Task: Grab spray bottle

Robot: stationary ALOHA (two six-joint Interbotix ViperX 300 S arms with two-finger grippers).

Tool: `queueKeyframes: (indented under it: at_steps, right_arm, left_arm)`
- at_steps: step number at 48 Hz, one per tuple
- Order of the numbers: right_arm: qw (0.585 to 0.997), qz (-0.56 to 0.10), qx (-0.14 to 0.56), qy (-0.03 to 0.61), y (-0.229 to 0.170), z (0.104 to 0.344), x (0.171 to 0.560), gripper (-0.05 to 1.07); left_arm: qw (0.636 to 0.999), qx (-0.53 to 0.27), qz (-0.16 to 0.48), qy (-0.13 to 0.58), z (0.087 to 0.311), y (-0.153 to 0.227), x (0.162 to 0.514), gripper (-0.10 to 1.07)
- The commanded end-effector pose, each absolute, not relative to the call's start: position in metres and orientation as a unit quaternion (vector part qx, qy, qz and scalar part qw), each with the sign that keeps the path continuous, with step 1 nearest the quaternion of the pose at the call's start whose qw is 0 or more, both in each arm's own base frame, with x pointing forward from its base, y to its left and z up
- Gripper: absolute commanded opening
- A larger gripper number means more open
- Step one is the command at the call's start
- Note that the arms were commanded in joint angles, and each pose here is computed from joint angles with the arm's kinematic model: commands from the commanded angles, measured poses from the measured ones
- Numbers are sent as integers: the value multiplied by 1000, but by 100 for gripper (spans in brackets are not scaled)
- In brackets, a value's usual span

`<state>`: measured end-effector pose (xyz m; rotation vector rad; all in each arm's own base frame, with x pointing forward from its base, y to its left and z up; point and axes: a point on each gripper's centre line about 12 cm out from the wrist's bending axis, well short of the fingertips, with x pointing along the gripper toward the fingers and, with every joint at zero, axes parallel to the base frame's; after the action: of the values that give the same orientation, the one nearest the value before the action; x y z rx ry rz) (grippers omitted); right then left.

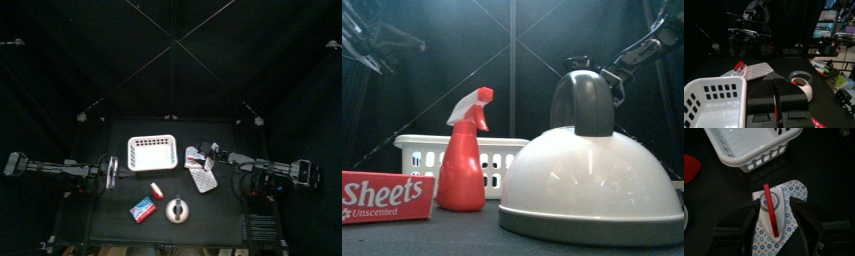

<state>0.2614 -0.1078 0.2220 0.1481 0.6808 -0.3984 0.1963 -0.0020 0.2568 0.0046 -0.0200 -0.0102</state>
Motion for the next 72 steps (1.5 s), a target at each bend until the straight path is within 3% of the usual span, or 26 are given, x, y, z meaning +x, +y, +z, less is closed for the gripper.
queueKeyframes:
  at_steps: [1,9,15,29,35,44,72]
  right_arm:
    - [933,-192,59,300,-108,232,263,85]
    - [950,-187,44,245,-105,239,259,85]
    - [967,-180,15,181,-101,247,253,85]
    - [985,-165,-13,54,-91,255,235,85]
    - [987,-156,-15,33,-85,255,231,85]
    - [991,-128,-16,35,-72,251,234,85]
    - [996,-64,-30,57,-46,240,250,85]
  left_arm:
    - [1000,3,-6,-17,262,-2,198,-1]
    - [1000,0,-7,-21,265,-3,199,1]
    - [1000,0,-15,-15,266,-6,205,11]
    - [998,13,-36,42,258,-17,244,62]
    - [996,36,-51,65,248,-22,254,83]
    - [989,64,-93,93,232,-40,263,102]
    - [985,82,-81,127,201,-28,296,103]
